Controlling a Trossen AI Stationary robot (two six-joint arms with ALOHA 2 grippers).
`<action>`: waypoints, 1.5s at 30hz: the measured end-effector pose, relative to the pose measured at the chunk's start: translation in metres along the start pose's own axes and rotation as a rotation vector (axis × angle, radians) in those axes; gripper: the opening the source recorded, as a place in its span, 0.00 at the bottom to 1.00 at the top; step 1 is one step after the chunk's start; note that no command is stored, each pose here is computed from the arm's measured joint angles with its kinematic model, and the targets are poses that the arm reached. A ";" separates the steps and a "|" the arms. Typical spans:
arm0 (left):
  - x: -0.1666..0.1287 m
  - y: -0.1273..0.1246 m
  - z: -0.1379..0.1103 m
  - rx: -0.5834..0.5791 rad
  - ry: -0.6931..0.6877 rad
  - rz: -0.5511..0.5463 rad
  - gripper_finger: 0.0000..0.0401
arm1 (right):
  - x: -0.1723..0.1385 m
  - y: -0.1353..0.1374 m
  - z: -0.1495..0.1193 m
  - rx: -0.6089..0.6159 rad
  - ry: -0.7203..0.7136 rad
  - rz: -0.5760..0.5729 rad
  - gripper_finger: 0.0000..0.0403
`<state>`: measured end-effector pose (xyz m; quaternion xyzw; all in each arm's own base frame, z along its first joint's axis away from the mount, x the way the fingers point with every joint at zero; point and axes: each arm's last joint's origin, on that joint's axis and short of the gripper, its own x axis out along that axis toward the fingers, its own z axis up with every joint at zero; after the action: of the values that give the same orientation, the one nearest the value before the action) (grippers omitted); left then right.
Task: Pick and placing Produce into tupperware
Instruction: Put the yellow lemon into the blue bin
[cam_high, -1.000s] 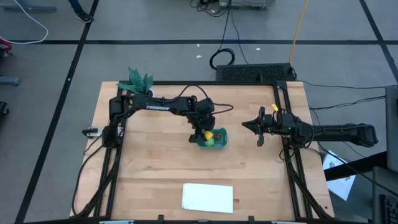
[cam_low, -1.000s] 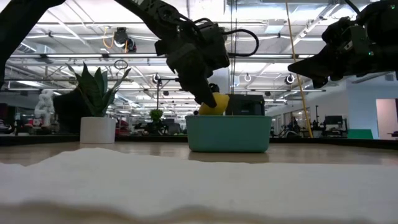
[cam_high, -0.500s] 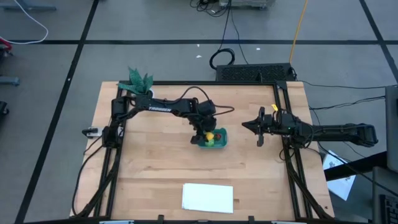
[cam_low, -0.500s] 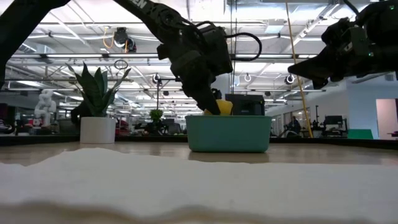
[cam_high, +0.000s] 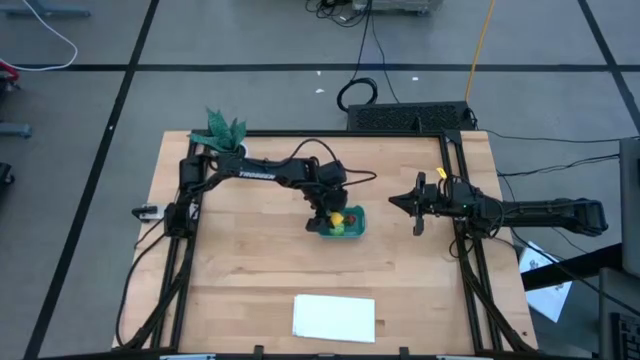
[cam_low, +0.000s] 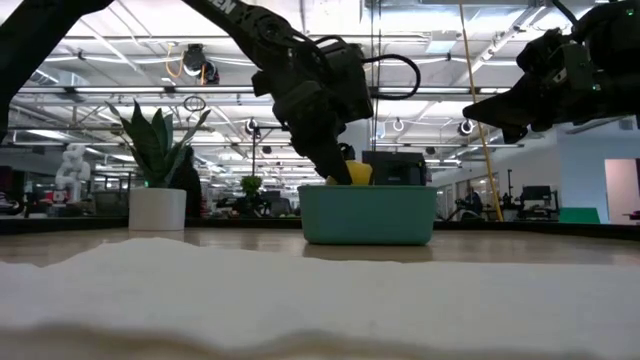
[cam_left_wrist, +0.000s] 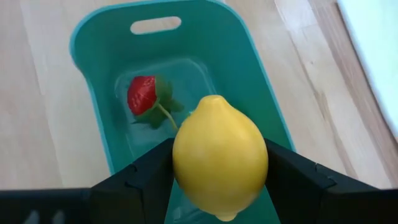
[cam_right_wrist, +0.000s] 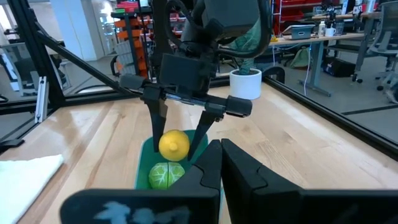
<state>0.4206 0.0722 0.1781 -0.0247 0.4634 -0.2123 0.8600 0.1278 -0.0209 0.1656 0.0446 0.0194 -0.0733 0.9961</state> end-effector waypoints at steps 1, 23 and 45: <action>0.000 0.000 0.000 -0.008 -0.001 0.000 0.56 | 0.000 0.000 0.000 0.000 0.000 0.000 0.00; 0.014 0.009 -0.007 -0.075 0.012 0.011 0.56 | 0.000 0.000 0.000 0.001 0.000 0.000 0.00; 0.024 0.011 -0.013 0.010 0.077 0.063 0.56 | 0.000 0.000 0.000 0.000 0.004 0.000 0.00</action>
<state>0.4253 0.0753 0.1495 0.0025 0.4955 -0.1882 0.8480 0.1282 -0.0209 0.1651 0.0448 0.0216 -0.0734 0.9961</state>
